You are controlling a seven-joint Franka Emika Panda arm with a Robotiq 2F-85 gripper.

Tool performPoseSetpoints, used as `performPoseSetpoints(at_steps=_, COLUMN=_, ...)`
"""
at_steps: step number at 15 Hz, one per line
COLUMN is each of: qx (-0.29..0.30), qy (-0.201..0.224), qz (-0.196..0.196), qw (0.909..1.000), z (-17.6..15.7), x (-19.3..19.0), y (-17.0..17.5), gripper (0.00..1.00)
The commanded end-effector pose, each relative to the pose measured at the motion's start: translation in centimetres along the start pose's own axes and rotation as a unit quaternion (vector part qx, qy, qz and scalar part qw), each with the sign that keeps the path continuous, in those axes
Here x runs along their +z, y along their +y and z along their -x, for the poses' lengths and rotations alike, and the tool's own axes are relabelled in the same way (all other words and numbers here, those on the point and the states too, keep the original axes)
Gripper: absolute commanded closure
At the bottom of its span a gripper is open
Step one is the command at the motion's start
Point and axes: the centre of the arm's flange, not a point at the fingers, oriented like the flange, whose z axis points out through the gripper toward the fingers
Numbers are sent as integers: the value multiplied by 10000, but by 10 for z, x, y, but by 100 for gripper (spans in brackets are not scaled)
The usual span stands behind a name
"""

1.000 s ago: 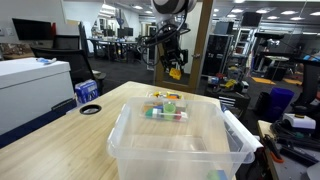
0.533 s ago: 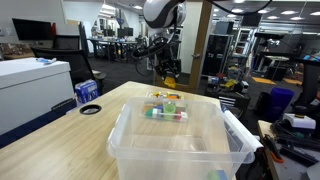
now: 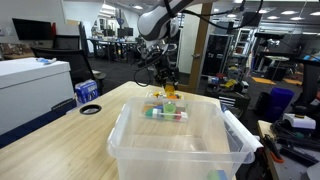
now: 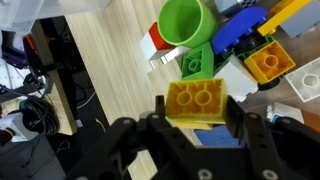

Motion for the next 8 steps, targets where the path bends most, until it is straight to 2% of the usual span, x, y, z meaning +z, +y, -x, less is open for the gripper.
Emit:
performPoseSetpoints(at_steps=1, qx=194, qy=-20, qz=200, qw=9996, z=1, x=1, y=-13, gripper=67)
performPoseSetpoints(at_steps=8, qx=638, qy=95, qz=323, qw=9974, z=0, x=-5, y=-20, gripper=67)
